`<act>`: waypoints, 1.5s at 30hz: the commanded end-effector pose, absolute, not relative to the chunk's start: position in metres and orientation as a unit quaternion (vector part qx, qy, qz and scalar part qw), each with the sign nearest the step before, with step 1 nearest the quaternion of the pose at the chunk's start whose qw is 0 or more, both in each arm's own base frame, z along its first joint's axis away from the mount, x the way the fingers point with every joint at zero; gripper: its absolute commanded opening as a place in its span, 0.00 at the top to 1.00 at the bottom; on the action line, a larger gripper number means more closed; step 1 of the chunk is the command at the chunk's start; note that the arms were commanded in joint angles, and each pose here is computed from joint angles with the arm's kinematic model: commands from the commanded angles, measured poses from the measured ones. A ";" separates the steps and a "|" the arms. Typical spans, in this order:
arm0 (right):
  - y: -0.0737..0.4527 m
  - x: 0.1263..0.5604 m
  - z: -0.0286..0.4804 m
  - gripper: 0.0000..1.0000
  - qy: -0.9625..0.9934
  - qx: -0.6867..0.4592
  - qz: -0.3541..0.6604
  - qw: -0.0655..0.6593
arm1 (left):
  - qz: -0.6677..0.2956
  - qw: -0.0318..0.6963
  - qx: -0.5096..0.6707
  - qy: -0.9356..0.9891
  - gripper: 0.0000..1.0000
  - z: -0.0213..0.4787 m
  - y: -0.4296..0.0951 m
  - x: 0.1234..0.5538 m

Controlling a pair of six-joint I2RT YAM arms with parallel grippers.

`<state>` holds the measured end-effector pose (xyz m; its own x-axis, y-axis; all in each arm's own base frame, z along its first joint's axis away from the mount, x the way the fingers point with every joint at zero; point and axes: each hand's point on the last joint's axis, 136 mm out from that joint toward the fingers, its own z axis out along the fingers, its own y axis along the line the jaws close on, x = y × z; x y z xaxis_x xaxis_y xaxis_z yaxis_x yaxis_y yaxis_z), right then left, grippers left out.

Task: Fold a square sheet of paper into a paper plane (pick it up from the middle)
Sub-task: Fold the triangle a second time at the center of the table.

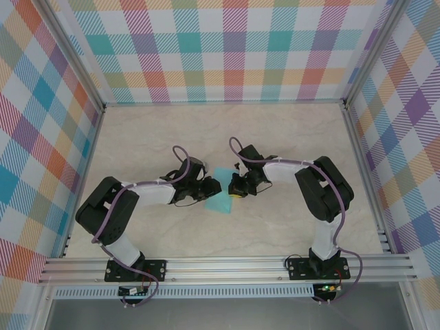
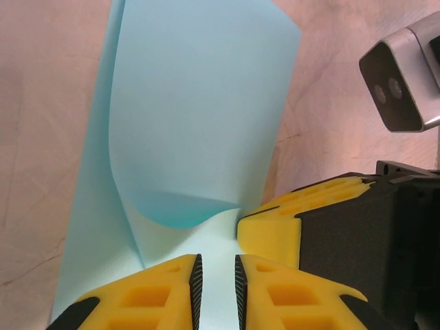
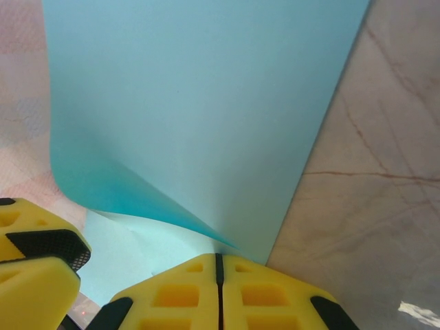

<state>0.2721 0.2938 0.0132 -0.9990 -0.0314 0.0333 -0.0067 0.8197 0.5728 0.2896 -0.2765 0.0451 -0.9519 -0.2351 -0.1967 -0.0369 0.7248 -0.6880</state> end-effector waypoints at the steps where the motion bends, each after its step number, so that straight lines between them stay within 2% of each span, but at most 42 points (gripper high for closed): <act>1: 0.258 0.254 -0.042 0.93 -0.978 0.000 -0.200 0.053 | -0.371 0.134 -0.066 0.917 0.78 0.041 -0.285 0.289; 7: 0.256 0.247 -0.052 0.94 -0.979 0.003 -0.193 0.070 | -0.338 0.132 -0.057 0.930 0.78 0.020 -0.281 0.284; 13: 0.246 0.246 -0.061 0.94 -0.984 -0.002 -0.165 0.071 | -0.265 0.140 -0.084 0.950 0.78 -0.003 -0.254 0.281; 19: 0.236 0.246 -0.066 0.95 -0.988 0.001 -0.136 0.070 | -0.222 0.166 -0.105 0.955 0.81 -0.002 -0.235 0.287; 33: 0.217 0.242 -0.076 0.96 -0.993 0.014 -0.084 0.080 | -0.206 0.171 -0.107 0.958 0.81 0.000 -0.229 0.318; 45: 0.216 0.242 -0.080 0.96 -0.993 0.019 -0.079 0.081 | -0.217 0.165 -0.109 0.956 0.79 0.006 -0.220 0.341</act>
<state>0.2773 0.2942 0.0051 -0.9951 -0.0935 0.0320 -0.0622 0.8439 0.5329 0.3288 -0.2482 0.0220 -0.9316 -0.2673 -0.2461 -0.0912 0.8277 -0.5537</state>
